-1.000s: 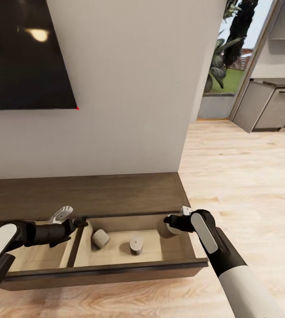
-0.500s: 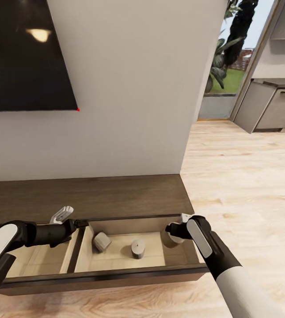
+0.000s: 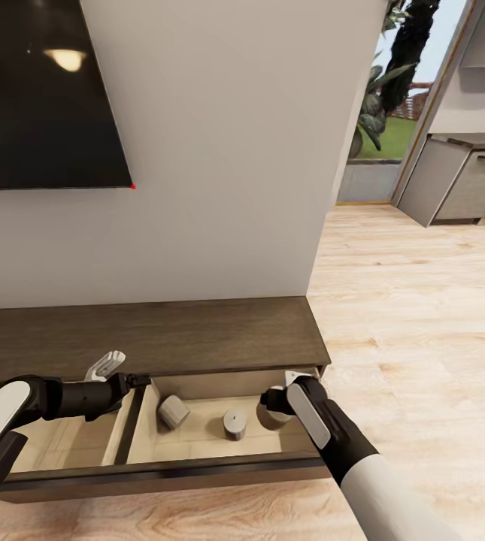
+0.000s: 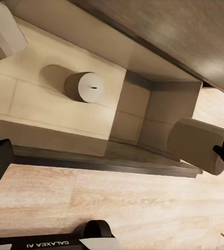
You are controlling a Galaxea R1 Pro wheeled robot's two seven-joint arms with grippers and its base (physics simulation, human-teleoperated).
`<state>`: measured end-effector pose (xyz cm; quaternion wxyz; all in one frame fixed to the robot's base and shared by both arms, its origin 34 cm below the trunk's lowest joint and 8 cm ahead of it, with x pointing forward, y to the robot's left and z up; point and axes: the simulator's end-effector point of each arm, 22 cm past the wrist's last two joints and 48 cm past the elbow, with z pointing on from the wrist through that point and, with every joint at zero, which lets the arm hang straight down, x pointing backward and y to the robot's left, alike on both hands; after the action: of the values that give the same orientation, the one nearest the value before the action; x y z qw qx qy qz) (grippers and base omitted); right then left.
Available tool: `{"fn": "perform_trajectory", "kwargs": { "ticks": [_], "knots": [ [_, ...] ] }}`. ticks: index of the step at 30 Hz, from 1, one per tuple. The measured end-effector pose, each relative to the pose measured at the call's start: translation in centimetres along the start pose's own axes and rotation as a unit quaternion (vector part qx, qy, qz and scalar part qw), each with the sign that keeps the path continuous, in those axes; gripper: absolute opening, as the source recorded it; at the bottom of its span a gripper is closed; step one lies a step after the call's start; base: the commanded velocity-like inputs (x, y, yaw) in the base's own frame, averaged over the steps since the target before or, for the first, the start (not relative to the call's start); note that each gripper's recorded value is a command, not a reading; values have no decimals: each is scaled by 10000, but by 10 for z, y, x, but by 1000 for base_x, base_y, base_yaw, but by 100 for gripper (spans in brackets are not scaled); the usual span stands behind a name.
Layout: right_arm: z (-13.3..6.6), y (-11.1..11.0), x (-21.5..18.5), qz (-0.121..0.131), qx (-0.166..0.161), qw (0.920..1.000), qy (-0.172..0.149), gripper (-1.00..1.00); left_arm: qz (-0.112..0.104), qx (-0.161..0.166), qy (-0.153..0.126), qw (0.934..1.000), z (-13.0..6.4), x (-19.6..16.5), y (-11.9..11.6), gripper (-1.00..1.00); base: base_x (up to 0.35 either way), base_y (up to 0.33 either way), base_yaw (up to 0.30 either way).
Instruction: Place each of the two pumpkins and all three candles from the living room inside a cabinet in the living room (use any cabinet), then make sure every cabinet is closed, and position the cauldron so it is next to a table in the living room.
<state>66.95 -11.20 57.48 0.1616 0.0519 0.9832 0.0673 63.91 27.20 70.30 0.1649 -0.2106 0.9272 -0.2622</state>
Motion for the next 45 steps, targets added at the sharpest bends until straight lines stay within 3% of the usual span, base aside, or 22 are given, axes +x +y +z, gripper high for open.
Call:
{"fn": "perform_trajectory", "kwargs": {
  "ticks": [6, 14, 22, 34, 39, 45],
  "knots": [
    [6, 9, 10, 1, 13, 10000, 74, -100, -2, 8, 2, 10000, 0, 0, -1, 100, 113, 27, 0],
    [11, 11, 11, -276, 219, 9993, 87, -100, -2, 10, 3, 10000, 0, 0, -1, 100, 20, 2, 0],
    [15, -7, 17, -313, 572, 9977, 189, -100, -3, 11, 3, 10000, 0, 0, -1, 100, 65, 0, 0],
    [15, -8, 17, -330, 618, 9974, 168, -100, -11, 52, 13, 10000, 1, 1, -3, 100, 44, 0, 0],
    [20, -4, 22, -547, 673, 9962, 87, -100, -9, 72, -6, 10000, 1, 1, -4, 100, 0, 0, 0],
    [32, -5, 29, -606, 683, 9958, 98, -100, -9, 90, -6, 10000, 10, 4, 1, 100, 0, 0, 0]
  ]
}}
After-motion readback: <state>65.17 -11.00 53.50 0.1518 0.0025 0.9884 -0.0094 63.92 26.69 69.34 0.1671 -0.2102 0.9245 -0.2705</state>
